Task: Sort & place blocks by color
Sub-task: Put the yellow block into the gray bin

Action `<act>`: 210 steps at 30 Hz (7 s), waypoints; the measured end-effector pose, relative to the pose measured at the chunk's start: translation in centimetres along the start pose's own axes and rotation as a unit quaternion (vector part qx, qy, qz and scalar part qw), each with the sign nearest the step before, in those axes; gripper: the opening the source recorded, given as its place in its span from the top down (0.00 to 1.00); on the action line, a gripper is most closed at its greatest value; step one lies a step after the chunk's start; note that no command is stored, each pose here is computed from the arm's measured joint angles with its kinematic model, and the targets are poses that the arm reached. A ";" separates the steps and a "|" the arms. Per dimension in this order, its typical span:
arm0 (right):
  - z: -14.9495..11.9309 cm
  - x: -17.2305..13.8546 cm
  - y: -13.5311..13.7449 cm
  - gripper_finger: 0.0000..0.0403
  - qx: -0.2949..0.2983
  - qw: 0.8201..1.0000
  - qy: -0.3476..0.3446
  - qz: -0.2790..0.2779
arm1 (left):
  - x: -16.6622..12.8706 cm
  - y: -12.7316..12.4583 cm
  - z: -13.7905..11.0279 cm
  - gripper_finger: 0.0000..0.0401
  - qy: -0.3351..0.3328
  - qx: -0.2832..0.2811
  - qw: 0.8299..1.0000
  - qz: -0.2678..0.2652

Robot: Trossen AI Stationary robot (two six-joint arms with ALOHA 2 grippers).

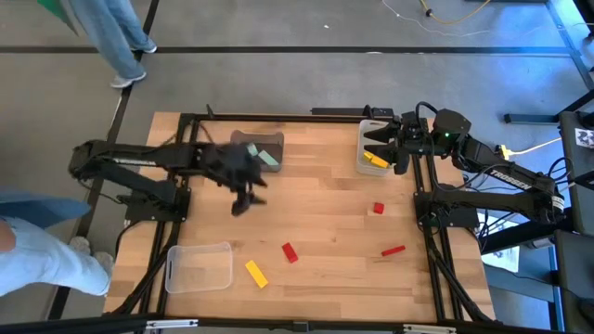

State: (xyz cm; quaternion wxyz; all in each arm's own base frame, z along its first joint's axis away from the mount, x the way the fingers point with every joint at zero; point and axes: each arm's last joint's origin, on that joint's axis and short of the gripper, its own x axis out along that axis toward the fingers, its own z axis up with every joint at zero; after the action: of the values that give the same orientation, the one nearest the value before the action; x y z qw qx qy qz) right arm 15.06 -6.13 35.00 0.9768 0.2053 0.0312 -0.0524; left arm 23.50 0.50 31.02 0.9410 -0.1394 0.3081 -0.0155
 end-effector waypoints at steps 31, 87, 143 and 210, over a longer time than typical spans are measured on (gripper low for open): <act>-0.2 0.0 -0.1 0.35 -0.017 1.000 0.011 -0.003 | 16.1 -18.9 -7.7 0.34 0.399 0.256 0.878 -0.064; -1.3 -0.1 -0.5 0.35 0.012 0.998 0.062 -0.023 | 18.4 -15.3 -12.7 0.60 0.397 0.302 0.865 -0.051; -1.7 -0.1 -0.5 0.35 0.008 0.996 0.083 -0.023 | 0.9 0.9 0.0 0.72 -0.281 -0.086 0.956 0.010; -2.8 10.1 -0.4 0.35 0.002 0.995 0.026 0.091 | 4.3 3.5 1.6 0.72 -0.342 -0.036 0.939 -0.028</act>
State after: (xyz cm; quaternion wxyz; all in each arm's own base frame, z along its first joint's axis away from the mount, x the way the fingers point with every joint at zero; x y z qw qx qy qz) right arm 24.97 -6.25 31.46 0.9760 0.2102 0.0372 0.0424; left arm 27.73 3.76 28.80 0.9831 -0.1786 -0.0362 0.0184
